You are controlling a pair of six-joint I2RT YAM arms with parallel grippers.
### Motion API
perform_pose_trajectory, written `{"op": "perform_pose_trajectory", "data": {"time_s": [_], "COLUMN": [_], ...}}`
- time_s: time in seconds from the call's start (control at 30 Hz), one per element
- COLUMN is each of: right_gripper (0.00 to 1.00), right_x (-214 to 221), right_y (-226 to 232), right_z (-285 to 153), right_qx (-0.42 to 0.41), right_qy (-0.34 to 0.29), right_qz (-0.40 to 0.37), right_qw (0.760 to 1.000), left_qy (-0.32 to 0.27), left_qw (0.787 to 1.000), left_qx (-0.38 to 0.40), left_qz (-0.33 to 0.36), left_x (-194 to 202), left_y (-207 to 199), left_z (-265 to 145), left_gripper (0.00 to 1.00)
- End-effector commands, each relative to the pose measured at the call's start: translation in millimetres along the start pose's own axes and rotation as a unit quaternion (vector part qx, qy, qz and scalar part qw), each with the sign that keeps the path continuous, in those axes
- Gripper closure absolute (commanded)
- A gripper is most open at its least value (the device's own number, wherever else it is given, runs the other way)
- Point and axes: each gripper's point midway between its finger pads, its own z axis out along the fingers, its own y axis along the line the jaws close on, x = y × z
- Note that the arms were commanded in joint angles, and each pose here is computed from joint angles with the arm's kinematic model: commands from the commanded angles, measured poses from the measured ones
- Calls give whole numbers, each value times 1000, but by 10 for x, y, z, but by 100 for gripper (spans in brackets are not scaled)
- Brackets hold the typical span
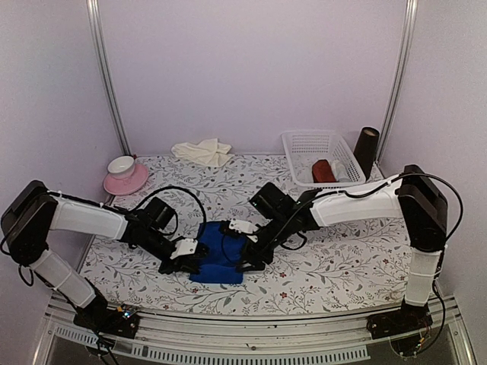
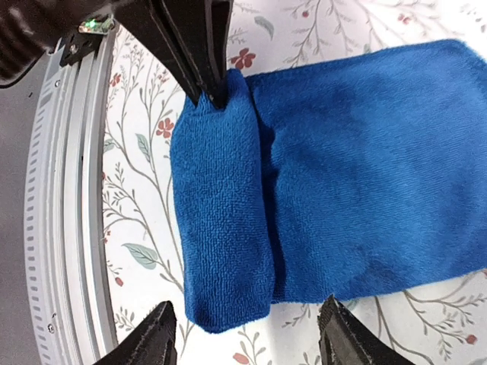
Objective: Roll the towels
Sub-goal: Roll the towel at the center of the board.
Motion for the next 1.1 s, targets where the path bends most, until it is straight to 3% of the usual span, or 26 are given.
{"op": "perform_pose_trajectory", "data": {"time_s": [0.0,0.17,0.37,0.63,1.07], "right_gripper": [35,32,31,30,30], "right_x": [-241,-258,-202,-178,-118], "right_y": [-26,314,728,705,415], "right_z": [-358,-403,-87,199,339], "right_qx": [52,35,1,-7,57], "right_qy": [-63,-100,-85,-69,-45], "right_qz": [-53,-128,-210,-209,-190], "right_qw": [995,986,974,976,979], "left_qy": [24,25,26,26,26], "left_qw": [999,999,999,999,999], "left_qx": [-6,-3,0,1,3], "left_qz": [-25,-33,-37,-39,-42], "left_x": [125,133,144,148,151], "left_y": [65,86,93,94,96], "left_z": [13,27,40,45,48], "left_gripper": [100,100,100,100,100]}}
